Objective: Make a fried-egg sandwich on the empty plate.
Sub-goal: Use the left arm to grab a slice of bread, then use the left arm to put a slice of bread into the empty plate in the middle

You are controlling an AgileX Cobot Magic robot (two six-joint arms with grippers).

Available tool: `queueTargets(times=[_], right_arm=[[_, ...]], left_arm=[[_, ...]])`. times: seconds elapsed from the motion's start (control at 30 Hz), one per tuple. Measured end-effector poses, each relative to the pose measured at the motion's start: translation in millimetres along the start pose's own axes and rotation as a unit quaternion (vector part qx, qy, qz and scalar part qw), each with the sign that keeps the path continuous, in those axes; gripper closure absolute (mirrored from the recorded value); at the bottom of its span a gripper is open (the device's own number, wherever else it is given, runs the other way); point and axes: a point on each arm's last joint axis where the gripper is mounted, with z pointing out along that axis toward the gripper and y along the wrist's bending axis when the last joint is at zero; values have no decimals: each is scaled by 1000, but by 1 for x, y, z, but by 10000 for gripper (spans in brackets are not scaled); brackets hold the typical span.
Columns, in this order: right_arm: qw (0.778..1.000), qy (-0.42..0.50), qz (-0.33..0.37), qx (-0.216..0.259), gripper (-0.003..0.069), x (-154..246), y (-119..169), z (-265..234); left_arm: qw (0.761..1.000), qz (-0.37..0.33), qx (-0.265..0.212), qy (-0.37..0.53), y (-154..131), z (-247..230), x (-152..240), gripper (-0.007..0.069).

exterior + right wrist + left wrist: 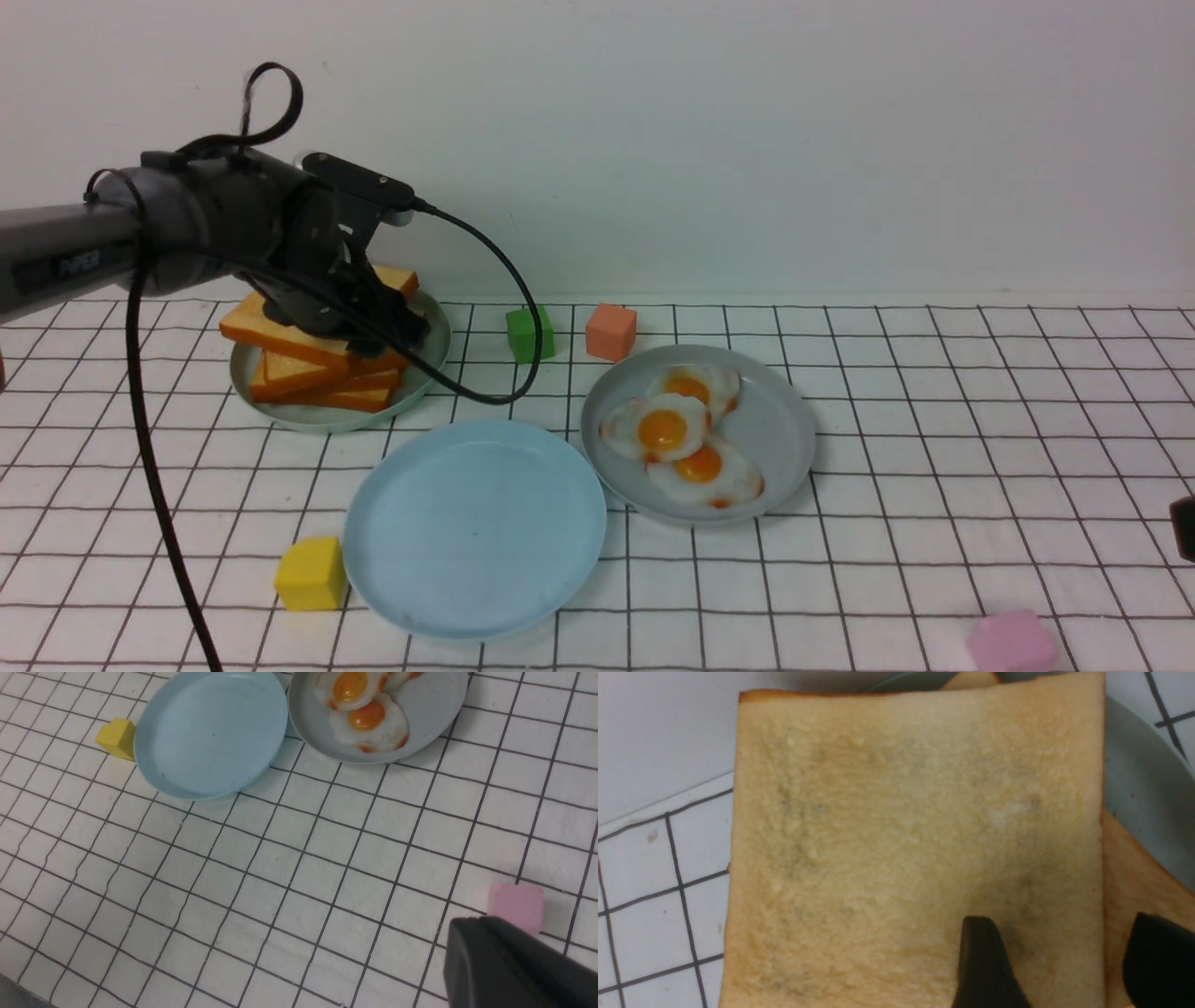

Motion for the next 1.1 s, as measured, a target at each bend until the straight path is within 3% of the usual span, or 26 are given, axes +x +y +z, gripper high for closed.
queueTargets(times=[0.13, 0.2, 0.27, 0.5, 0.53, 0.63, 0.67, 0.83, 1.1], right_arm=[[1000, 0, 0, 0, 631, 0, 0, 0], [1000, 0, 0, 0, 629, 0, 0, 0], [1000, 0, 0, 0, 629, 0, 0, 0], [1000, 0, 0, 0, 628, 0, 0, 0], [1000, 0, 0, 0, 628, 0, 0, 0], [1000, 0, 1, -1, 627, 0, 0, 0], [1000, 0, 1, -1, 627, 0, 0, 0], [1000, 2, 0, -1, 624, 0, 0, 0], [1000, 3, 2, -4, 624, 1, 1, 0]], left_arm=[[1000, 1, -1, 3, 0, 0, 0, 425], [1000, 1, 0, 4, -1, -1, 0, 551], [1000, 3, -1, 3, -1, -7, -3, 612], [1000, 17, 5, -12, -19, -84, -19, 615], [999, 25, 17, -26, -35, -116, -18, 615], [998, 29, 40, -30, -58, -142, -6, 615], [997, 34, 60, -20, -78, -153, 12, 615], [990, 89, 107, 20, -129, -142, 71, 615], [986, 112, 120, 30, -147, -109, 88, 602]])
